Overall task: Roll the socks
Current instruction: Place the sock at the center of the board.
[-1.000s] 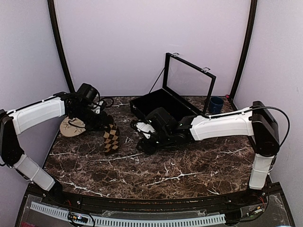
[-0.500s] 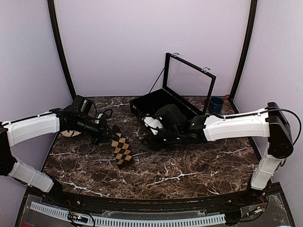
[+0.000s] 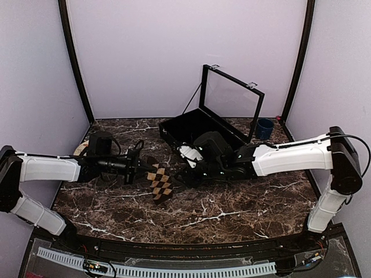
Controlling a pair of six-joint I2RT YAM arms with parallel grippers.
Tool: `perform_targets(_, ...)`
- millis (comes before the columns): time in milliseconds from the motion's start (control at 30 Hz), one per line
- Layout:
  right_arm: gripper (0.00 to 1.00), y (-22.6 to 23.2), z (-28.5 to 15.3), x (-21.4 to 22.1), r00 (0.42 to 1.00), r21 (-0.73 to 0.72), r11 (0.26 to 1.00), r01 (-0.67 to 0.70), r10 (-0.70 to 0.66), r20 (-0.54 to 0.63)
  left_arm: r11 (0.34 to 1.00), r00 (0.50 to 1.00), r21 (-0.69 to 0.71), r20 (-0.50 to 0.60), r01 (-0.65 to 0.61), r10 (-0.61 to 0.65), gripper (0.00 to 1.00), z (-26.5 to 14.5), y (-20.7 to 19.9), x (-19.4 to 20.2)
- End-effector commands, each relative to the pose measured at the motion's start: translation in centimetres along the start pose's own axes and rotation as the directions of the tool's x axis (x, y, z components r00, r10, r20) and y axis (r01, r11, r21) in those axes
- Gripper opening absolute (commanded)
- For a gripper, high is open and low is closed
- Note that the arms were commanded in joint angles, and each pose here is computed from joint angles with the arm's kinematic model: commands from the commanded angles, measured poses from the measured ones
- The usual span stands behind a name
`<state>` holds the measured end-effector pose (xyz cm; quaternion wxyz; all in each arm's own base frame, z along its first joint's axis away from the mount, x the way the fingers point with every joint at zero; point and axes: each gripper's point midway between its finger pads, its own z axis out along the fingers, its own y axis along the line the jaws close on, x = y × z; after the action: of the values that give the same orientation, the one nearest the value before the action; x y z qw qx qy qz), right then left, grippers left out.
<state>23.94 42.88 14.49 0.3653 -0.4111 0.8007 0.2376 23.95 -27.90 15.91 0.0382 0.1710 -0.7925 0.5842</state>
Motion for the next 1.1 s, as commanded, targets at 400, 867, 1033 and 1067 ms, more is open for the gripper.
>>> perform_targets(400, 0.50, -1.1, -1.5, 0.0, 0.998, 0.056, 0.997, -0.046, 0.043, 0.045, 0.997, 0.997, 0.042, -0.044, 0.065, -0.063, 0.00, 3.1, 3.4, -1.1)
perform_targets(867, 0.51, -0.2, 0.3, 0.4, 1.000, 0.024, 1.000, -0.010, 0.010, 0.010, 0.999, 0.995, -0.016, 0.087, 0.042, -0.041, 0.03, -0.3, 3.9, -4.2)
perform_targets(1033, 0.51, 0.4, 1.2, -0.1, 1.000, -0.010, 1.000, 0.000, 0.000, 0.006, 0.996, 0.992, -0.082, 0.123, 0.041, -0.031, 0.05, -1.3, 5.5, -5.0)
perform_targets(1067, 0.51, 0.5, 1.4, -0.1, 1.000, -0.015, 1.000, 0.000, 0.000, 0.006, 0.994, 0.992, -0.098, 0.125, 0.048, -0.036, 0.06, -1.4, 6.1, -5.0)
